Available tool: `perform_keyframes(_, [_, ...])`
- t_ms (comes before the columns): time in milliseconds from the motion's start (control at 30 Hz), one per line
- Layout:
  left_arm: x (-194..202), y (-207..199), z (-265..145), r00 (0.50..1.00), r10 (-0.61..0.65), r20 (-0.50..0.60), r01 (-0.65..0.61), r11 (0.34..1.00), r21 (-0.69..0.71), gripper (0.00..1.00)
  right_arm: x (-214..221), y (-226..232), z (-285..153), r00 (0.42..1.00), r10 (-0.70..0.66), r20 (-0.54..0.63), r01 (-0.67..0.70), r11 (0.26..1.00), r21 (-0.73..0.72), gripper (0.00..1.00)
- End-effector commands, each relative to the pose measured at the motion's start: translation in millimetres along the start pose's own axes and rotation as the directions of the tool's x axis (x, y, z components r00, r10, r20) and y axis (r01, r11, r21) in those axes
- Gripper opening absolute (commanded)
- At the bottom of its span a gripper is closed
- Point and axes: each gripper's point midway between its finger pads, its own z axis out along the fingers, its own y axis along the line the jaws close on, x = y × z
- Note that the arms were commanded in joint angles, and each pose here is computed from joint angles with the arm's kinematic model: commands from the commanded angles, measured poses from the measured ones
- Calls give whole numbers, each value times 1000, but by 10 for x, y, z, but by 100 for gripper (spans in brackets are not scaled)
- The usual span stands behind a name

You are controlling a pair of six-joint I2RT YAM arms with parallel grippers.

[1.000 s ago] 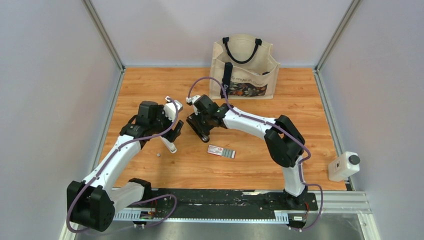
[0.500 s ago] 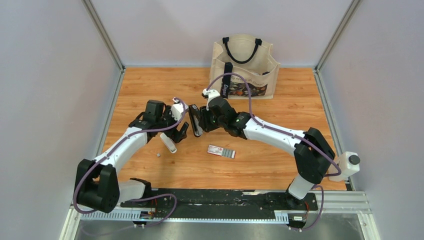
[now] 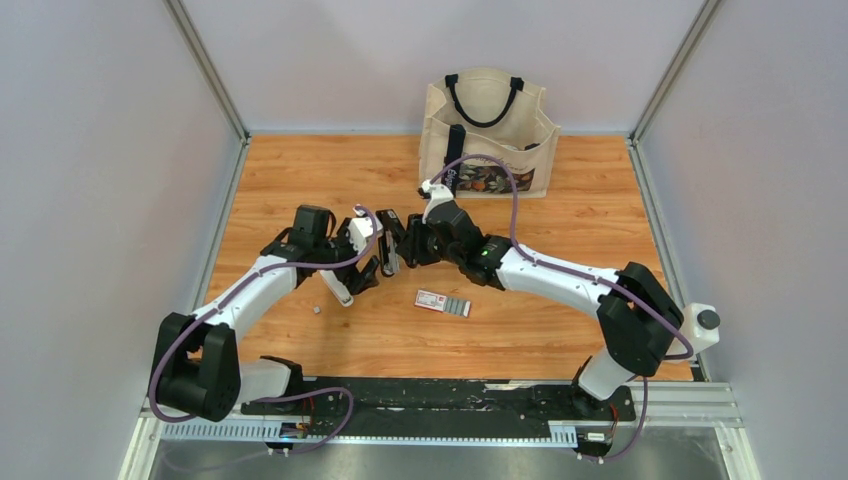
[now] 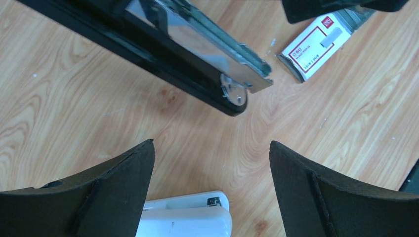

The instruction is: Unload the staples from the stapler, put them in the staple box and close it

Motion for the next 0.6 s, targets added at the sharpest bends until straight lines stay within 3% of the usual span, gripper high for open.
perform_keyframes(0, [-147, -79, -10, 997, 60, 40, -63, 996, 70, 93, -667, 481, -229, 970, 86, 228, -49, 985, -163, 0])
perform_keyframes(567, [-221, 132, 92, 995, 87, 39, -88, 996, 19, 85, -492, 629, -310, 957, 197, 213, -141, 957, -254, 0])
